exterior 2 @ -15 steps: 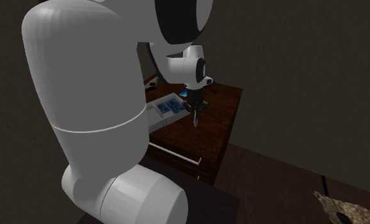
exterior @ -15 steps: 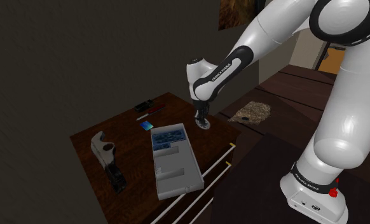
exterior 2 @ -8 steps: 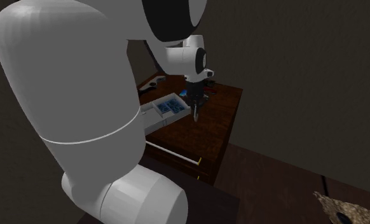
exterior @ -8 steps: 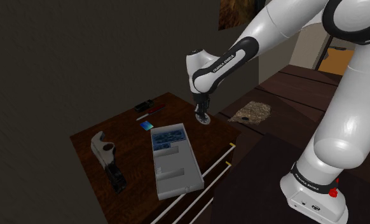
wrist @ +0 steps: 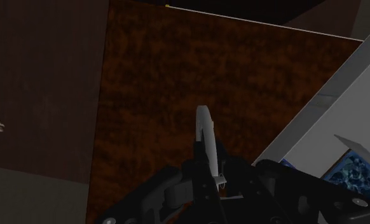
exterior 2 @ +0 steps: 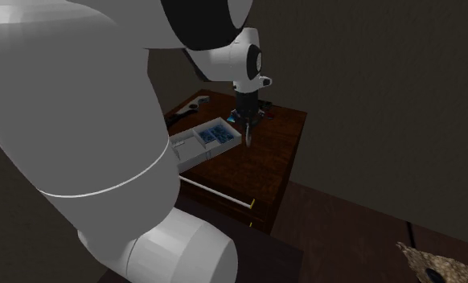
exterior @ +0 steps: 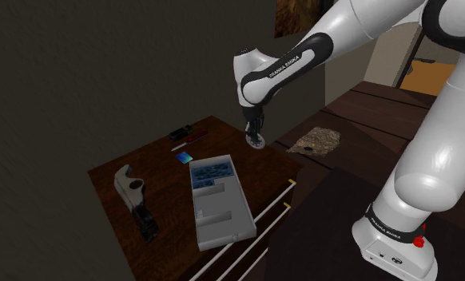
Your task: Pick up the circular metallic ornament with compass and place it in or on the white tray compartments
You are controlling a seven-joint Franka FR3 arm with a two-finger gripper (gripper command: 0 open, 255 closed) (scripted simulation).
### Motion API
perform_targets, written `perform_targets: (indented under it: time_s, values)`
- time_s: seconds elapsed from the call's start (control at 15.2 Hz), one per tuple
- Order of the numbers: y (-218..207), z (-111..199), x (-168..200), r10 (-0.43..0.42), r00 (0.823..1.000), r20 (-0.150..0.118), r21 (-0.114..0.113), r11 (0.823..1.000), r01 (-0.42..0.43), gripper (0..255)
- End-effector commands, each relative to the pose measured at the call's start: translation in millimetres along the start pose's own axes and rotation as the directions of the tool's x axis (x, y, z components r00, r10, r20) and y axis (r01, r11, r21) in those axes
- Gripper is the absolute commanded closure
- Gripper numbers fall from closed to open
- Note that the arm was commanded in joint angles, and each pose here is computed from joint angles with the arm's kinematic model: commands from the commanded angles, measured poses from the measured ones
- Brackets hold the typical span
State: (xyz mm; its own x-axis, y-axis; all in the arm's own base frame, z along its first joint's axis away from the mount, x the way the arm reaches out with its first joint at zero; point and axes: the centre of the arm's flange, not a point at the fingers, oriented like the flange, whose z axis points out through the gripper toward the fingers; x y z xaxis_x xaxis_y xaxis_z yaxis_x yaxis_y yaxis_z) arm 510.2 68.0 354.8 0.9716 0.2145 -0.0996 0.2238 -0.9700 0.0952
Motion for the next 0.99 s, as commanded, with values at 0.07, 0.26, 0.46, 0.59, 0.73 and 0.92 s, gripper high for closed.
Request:
perform_targets:
  time_s: [0.07, 0.26, 0.46, 0.59, 0.73, 0.92]
  values:
    - [1, -16, -1, 0.000, 1.000, 0.000, 0.000, 1.000, 0.000, 255]
    - [-24, -25, 1, 0.000, 1.000, 0.000, 0.000, 1.000, 0.000, 255]
    - [-63, -32, 5, 0.000, 1.000, 0.000, 0.000, 1.000, 0.000, 255]
    - [-89, -36, 7, 0.000, 1.000, 0.000, 0.000, 1.000, 0.000, 255]
    - [-115, -41, 10, 0.000, 1.000, 0.000, 0.000, 1.000, 0.000, 255]
    - [-153, -48, 14, 0.000, 1.000, 0.000, 0.000, 1.000, 0.000, 255]
